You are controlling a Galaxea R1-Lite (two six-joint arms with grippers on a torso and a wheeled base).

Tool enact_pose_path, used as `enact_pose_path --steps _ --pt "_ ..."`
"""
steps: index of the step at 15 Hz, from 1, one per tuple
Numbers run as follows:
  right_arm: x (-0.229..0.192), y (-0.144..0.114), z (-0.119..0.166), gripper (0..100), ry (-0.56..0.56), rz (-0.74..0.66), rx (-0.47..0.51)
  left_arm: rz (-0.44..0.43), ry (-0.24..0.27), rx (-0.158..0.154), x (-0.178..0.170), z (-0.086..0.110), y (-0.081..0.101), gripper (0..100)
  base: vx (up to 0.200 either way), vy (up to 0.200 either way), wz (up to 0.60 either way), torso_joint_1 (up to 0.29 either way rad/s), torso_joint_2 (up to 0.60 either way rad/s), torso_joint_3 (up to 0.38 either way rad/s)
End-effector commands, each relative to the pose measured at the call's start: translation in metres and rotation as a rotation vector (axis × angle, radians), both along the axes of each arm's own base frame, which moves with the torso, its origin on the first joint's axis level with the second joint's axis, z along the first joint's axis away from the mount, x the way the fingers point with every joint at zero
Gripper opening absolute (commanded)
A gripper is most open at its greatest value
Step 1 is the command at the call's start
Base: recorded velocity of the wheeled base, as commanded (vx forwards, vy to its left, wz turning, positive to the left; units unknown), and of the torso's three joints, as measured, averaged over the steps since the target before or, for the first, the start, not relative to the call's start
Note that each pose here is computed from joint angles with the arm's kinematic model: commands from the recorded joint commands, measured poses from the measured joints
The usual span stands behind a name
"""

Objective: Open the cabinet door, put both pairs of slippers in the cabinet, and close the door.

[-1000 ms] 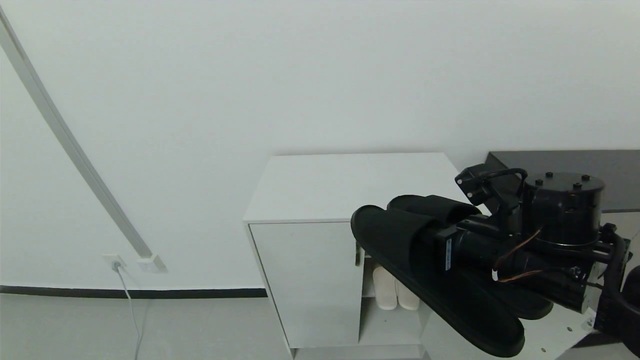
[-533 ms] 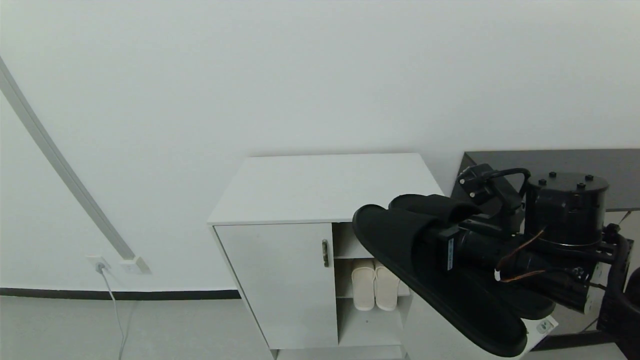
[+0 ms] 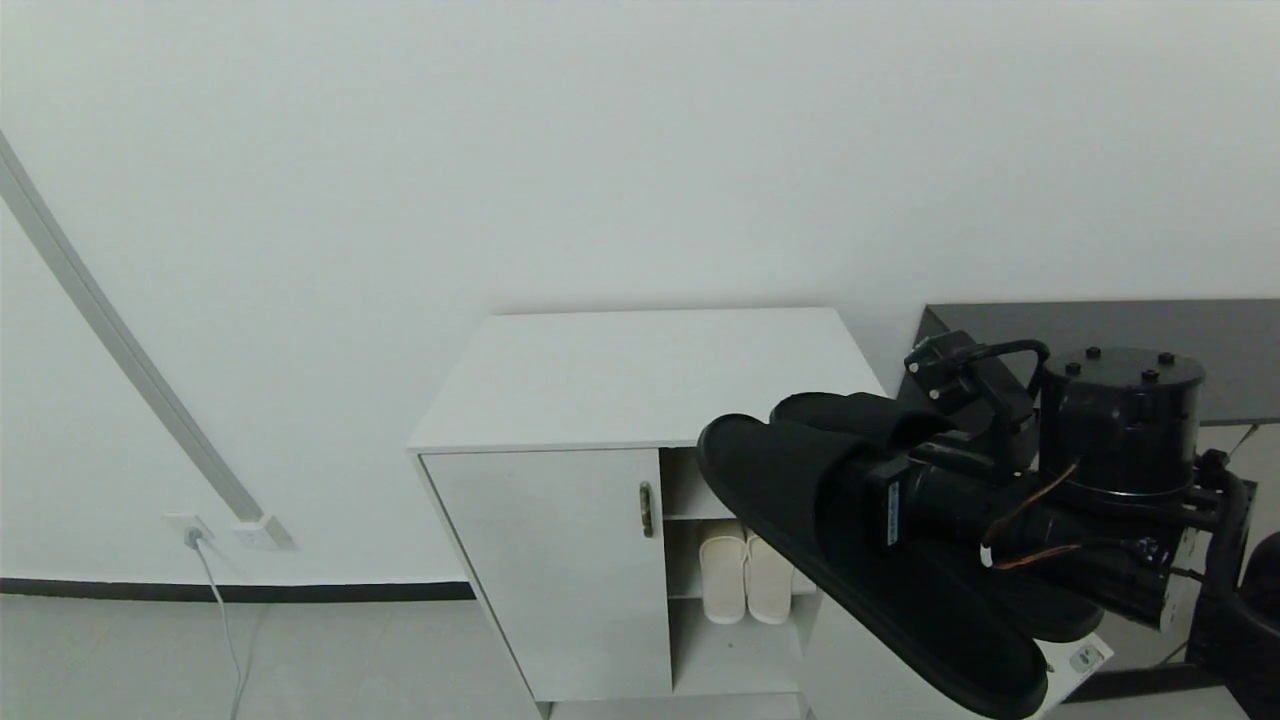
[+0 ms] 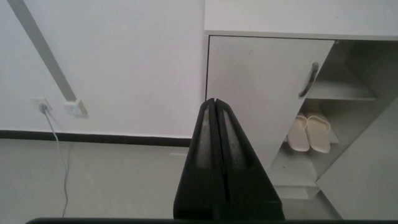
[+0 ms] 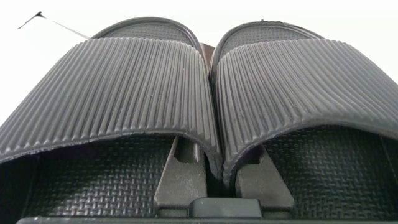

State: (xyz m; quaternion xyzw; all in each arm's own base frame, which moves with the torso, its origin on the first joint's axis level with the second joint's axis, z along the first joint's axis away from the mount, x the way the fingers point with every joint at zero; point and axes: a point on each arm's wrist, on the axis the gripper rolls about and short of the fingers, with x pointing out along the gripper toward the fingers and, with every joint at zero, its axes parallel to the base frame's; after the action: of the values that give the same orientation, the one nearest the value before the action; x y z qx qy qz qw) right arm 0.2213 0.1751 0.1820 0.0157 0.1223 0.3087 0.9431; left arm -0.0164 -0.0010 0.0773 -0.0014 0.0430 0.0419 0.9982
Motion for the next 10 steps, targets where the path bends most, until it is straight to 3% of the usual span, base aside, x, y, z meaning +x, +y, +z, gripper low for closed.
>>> enact_pose_path --steps 1,10 --pt "0.0006 0.0011 -0.0029 0 0.007 -0.001 -0.007 0.001 0.000 0.000 0.0000 0.0000 0.0000 0 0.000 0.000 0.00 0.000 0.00 0.000" --pt "-0.0027 0.0040 -0.0085 0 0.023 0.016 -0.020 -0.003 0.000 0.003 0.0000 0.0000 -0.0001 0 0.000 0.000 0.00 0.000 0.00 0.000"
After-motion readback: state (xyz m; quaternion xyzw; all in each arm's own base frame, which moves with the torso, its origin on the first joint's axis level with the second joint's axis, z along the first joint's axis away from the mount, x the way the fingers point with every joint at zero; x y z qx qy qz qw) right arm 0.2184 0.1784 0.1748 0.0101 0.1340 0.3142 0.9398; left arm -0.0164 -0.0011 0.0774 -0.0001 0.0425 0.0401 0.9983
